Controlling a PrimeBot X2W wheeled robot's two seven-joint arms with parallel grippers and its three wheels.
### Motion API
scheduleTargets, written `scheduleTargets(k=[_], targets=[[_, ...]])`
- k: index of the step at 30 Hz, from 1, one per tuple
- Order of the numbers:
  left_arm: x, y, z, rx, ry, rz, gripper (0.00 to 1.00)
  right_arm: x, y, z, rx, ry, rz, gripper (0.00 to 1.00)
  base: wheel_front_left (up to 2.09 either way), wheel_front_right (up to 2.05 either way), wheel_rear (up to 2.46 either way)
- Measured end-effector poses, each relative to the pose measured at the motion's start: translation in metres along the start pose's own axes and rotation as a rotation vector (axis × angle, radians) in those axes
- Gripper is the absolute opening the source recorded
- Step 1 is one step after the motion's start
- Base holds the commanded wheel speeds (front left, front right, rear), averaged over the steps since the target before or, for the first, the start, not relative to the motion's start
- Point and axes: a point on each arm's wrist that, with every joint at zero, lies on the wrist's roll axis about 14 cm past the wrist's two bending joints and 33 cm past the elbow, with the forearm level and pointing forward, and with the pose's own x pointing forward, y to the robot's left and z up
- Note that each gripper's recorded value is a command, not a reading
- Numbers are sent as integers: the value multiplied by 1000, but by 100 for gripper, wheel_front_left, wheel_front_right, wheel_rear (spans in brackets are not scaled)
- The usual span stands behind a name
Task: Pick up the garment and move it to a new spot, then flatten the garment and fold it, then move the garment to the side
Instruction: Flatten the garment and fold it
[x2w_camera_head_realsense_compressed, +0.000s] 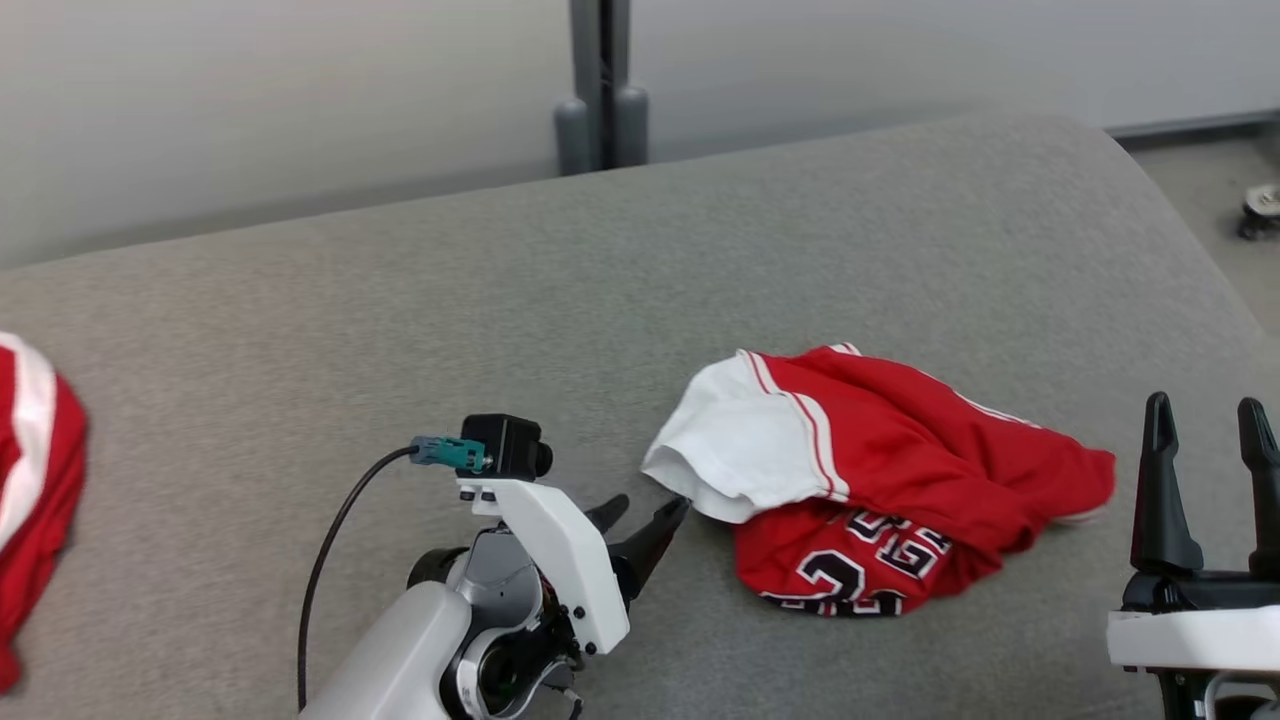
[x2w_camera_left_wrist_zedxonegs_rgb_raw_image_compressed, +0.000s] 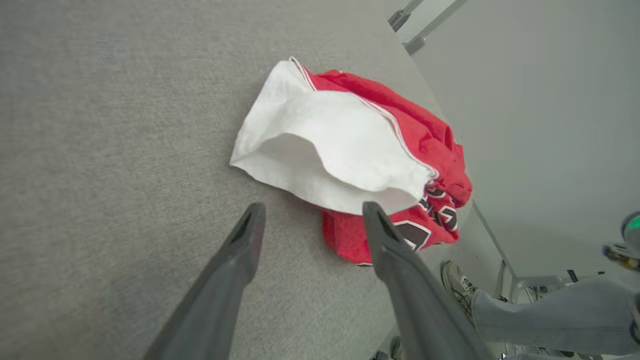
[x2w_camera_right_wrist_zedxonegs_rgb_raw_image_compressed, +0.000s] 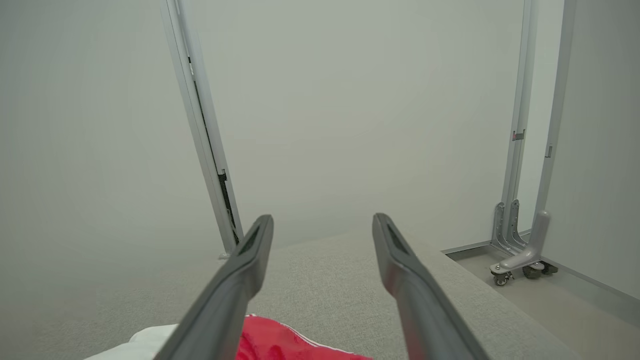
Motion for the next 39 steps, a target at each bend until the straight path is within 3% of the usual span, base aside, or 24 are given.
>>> scheduleTargets(k=[8,17,18,19,20,31,39], targets=[[35,-9,-32,-243,219,-87,100,-9,-31,-7,-28,25,-98,100,0,0,0],[56,-12,-26,-284,239,-105,100,-12,-40,-14,-31,49,-132,100,0,0,0],[57,-12,-25,-280,236,-104,90,-10,-39,-15,-30,50,-129,100,0,0,0],[58,-12,-24,-272,232,-104,35,-10,-38,-16,-28,51,-125,100,0,0,0],[59,-11,-24,-266,229,-99,0,-9,-37,-17,-26,53,-122,100,0,0,0],[51,-19,-3,-240,116,-152,0,-4,-26,-16,-7,41,-88,100,0,0,0],[27,-20,34,-222,-58,-156,0,-2,-11,-14,1,30,-36,100,0,0,0]])
